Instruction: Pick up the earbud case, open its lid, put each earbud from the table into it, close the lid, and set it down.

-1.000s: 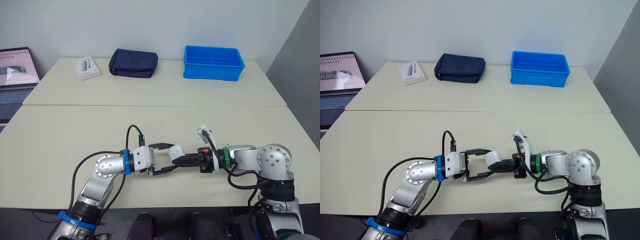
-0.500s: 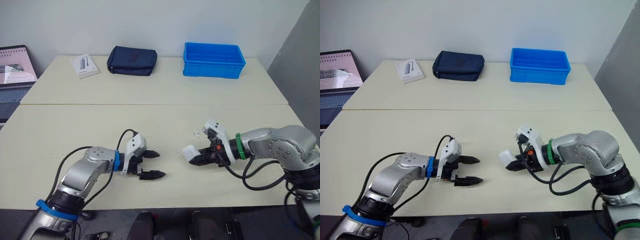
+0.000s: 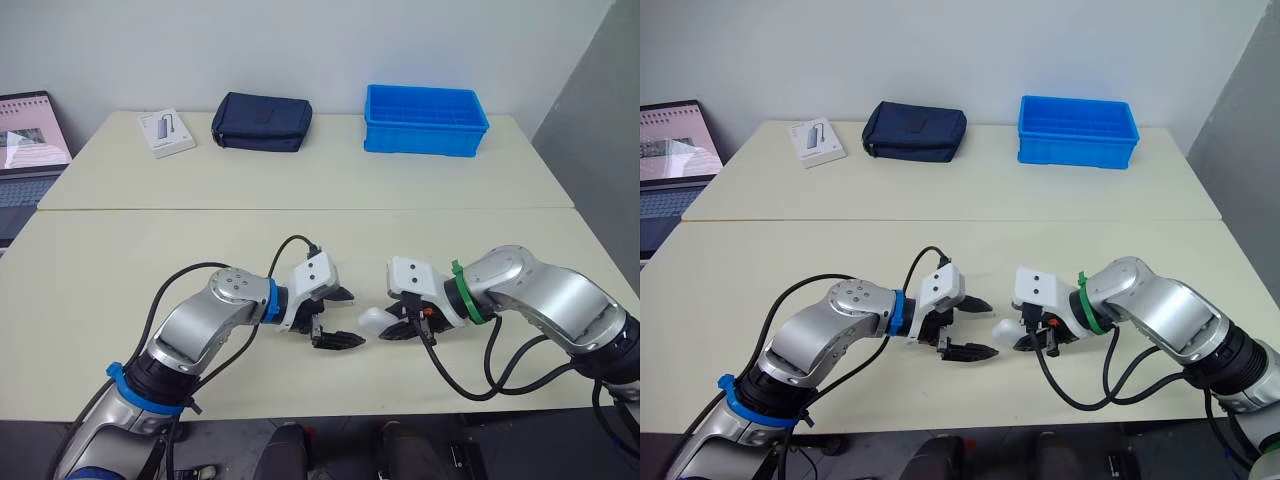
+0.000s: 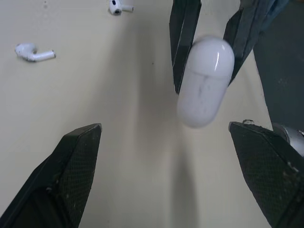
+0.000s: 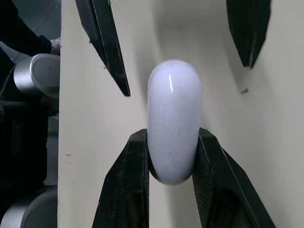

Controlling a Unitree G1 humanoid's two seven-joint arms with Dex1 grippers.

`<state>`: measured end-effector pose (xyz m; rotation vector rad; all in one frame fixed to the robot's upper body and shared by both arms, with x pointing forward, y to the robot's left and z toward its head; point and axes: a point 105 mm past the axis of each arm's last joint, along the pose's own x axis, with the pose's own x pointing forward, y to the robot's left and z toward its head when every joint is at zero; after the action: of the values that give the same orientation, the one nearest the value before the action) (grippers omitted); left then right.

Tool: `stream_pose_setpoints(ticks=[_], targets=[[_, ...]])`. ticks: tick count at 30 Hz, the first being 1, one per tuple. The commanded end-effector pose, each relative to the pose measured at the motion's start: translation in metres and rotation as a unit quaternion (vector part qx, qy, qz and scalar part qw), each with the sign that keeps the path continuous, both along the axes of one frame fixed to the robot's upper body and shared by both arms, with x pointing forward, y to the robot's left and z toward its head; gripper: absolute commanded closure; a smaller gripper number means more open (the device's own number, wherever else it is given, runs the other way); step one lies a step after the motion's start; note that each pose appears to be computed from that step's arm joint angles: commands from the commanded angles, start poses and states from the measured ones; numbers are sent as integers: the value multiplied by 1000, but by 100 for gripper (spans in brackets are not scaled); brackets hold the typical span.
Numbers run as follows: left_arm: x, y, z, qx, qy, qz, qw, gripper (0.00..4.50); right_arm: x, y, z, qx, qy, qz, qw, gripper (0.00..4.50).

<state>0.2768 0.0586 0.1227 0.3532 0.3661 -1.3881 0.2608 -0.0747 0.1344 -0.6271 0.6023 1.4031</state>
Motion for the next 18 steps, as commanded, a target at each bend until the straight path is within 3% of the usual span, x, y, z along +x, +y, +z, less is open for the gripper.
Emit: stream_pose_setpoints(ticks=[1,15,18], targets=[[-1,-9,12,-7,-41,-19,999,0,2,0,9,9,-15,1,1000,371],[-5,-14,9,-9,-47,-53,997,0,1,6,12,24,-9,-1,1000,371],[-5,-13,8,-13,-42,-53,998,59,2,7,13,26,-11,0,1000,371]])
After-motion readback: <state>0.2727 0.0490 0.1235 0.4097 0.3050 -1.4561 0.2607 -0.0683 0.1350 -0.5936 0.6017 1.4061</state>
